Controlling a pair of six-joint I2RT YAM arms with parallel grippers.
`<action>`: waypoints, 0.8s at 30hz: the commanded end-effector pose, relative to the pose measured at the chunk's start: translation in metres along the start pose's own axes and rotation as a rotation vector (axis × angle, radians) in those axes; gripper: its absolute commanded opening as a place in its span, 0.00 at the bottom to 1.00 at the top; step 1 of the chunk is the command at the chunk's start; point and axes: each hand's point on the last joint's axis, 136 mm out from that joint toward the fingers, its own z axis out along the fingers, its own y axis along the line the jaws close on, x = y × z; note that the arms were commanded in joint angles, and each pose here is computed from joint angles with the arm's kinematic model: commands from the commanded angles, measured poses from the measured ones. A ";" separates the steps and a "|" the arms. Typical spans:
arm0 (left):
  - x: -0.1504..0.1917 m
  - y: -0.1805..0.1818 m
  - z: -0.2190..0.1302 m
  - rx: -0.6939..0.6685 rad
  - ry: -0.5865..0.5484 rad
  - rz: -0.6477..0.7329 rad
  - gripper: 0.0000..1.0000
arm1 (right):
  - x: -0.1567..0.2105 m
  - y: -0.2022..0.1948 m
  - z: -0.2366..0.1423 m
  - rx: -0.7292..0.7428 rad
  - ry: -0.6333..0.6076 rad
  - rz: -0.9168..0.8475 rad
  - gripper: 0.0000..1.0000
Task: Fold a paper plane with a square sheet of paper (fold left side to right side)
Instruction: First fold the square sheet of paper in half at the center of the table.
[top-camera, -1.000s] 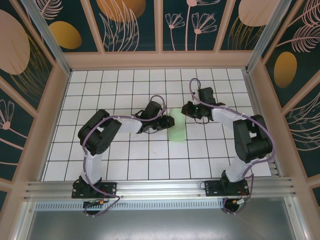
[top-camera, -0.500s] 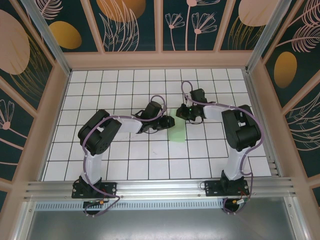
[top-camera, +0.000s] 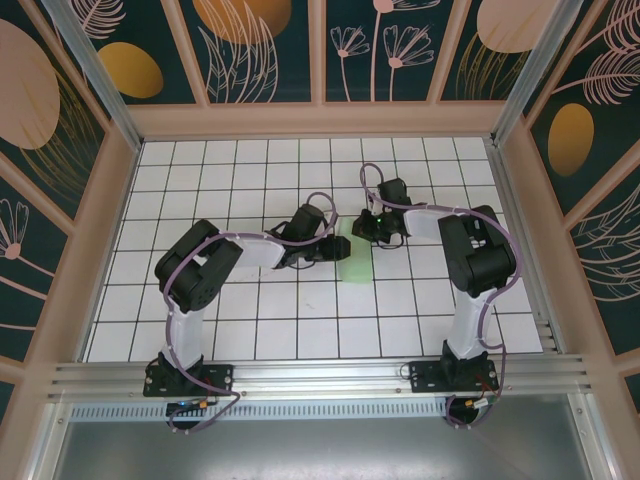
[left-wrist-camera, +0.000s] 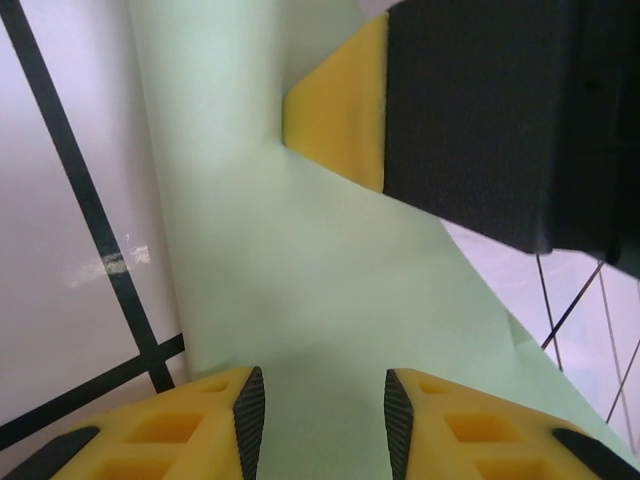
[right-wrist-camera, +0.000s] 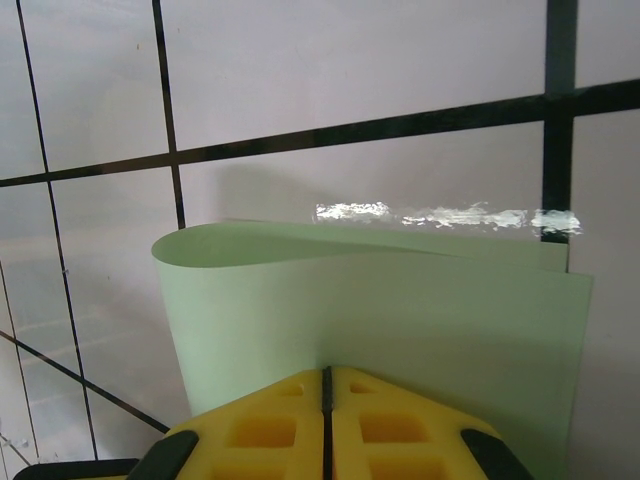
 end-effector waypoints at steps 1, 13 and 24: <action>0.033 0.027 -0.004 -0.097 0.095 0.034 0.41 | 0.018 -0.029 0.012 0.101 0.052 0.028 0.10; 0.052 0.016 -0.009 -0.018 0.105 0.067 0.41 | 0.020 -0.031 0.011 0.116 0.053 0.029 0.10; 0.043 -0.004 -0.026 0.043 0.031 0.086 0.41 | 0.021 -0.032 0.011 0.120 0.055 0.030 0.10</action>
